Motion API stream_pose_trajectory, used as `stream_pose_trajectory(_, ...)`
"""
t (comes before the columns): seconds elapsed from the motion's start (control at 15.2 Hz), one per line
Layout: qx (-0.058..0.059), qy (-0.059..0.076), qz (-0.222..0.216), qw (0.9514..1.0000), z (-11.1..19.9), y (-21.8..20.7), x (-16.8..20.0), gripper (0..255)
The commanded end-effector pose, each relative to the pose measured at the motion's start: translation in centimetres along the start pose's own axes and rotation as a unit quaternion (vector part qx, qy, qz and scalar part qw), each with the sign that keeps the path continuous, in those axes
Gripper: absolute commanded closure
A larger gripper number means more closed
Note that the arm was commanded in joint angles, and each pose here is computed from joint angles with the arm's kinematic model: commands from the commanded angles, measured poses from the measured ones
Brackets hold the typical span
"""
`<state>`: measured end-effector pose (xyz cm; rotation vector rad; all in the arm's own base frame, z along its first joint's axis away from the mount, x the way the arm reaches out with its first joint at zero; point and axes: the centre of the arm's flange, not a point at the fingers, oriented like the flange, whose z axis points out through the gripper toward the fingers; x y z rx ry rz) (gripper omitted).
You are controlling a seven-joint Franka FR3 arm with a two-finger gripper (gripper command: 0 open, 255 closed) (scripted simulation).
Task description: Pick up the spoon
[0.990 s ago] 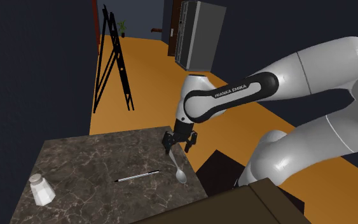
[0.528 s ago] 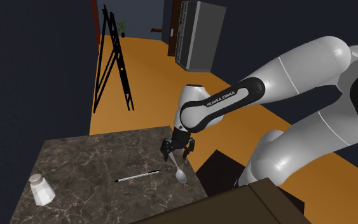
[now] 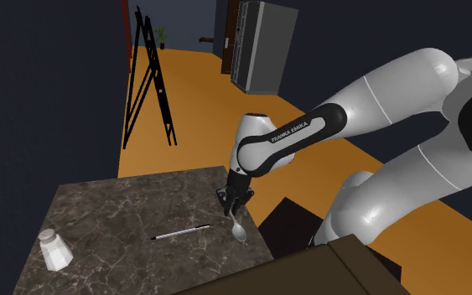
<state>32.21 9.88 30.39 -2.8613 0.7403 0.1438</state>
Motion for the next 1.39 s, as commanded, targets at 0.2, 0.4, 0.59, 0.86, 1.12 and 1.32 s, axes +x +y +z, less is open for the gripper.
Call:
stream_pose_trajectory(0.2, -0.001, -0.002, -0.001, 1.0000, 0.2, -0.1, 0.0, 255)
stream_pose_trajectory(0.4, -0.001, -0.002, -0.001, 1.0000, -1.4, -0.3, -0.3, 255)
stream_pose_trajectory(0.59, -0.001, -0.002, -0.001, 1.0000, -2.9, -0.6, -0.5, 255)
stream_pose_trajectory(0.86, -0.001, -0.002, -0.001, 1.0000, -5.0, -0.9, -0.8, 255)
stream_pose_trajectory(1.12, -0.001, -0.002, -0.001, 1.0000, -7.1, -1.2, -1.1, 255)
stream_pose_trajectory(1.32, -0.001, -0.002, -0.001, 1.0000, -7.7, -1.3, -1.2, 255)
